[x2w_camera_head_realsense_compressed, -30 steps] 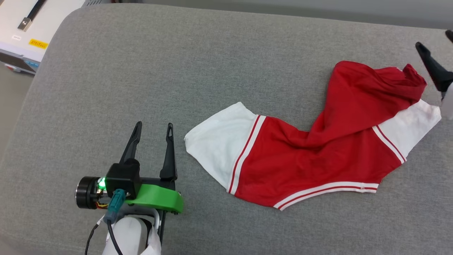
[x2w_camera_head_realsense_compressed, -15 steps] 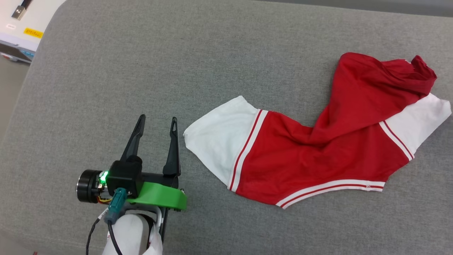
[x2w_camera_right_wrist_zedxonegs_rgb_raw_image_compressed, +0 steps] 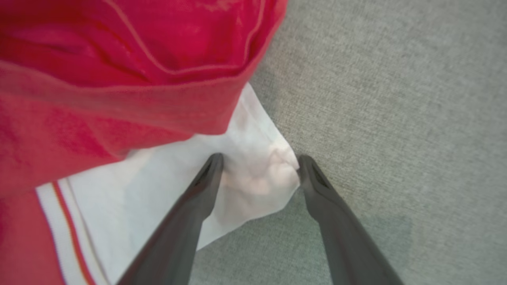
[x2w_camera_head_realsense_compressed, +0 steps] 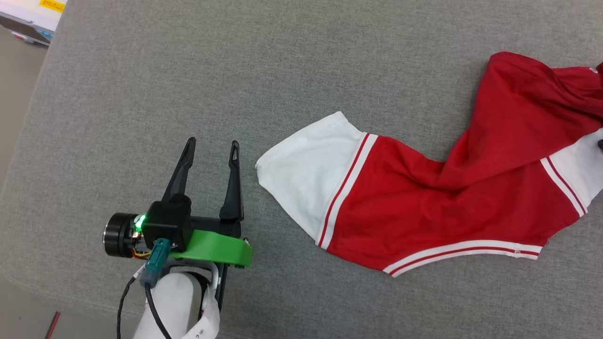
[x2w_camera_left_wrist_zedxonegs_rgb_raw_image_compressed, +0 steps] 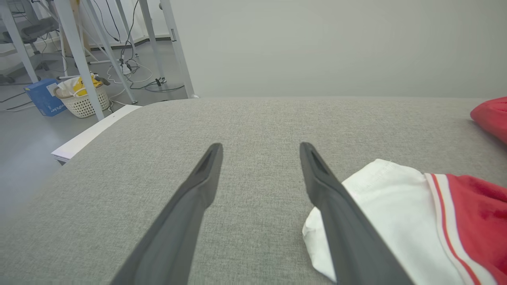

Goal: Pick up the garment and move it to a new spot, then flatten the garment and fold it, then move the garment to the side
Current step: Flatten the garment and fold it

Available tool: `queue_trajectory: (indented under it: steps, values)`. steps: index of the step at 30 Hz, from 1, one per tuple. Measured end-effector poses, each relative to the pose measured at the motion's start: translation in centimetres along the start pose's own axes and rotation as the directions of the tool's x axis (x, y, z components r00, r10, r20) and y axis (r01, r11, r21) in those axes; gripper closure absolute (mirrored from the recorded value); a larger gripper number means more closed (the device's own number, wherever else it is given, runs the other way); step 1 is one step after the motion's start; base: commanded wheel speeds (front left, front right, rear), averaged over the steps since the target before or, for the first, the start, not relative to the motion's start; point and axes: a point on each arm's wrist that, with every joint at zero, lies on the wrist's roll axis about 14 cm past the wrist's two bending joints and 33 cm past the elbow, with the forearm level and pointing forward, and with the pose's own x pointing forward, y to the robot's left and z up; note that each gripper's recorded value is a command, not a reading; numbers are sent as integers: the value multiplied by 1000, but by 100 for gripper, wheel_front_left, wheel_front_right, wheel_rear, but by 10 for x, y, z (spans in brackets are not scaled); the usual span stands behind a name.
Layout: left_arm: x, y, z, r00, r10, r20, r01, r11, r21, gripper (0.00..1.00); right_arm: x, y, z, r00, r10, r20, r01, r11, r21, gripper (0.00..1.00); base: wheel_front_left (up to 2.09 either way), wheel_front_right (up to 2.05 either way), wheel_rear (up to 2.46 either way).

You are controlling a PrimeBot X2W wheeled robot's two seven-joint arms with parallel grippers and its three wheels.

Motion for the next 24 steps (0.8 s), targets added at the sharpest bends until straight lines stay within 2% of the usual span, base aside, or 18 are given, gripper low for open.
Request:
queue_trajectory:
  steps: [2, 10, 15, 20, 24]
  values:
    - [0, 0, -1, 1000, 2, -2, -2, 1000, -1, 0, -1, 1, 1, 1000, 5, 4, -5, 1000, 7, 98, 0, 0, 0]
    - [-2, -5, 9, 1000, -14, 23, 14, 1000, -12, 0, -28, 25, 22, 982, 61, 176, -56, 998, -33, 100, 0, 0, 0]
    - [-13, -8, 16, 999, -20, 35, 21, 1000, -21, 0, -71, 35, 29, 948, 94, 305, -71, 994, -85, 100, 0, 0, 0]
    - [-24, -9, 21, 999, -22, 43, 23, 999, -30, 0, -107, 29, 3, 933, 88, 349, -64, 995, -78, 100, 0, 0, 0]
    - [-28, -18, 24, 997, -50, 52, 52, 998, -33, 0, -123, 17, -33, 935, 56, 350, -58, 998, -6, 100, 0, 0, 0]
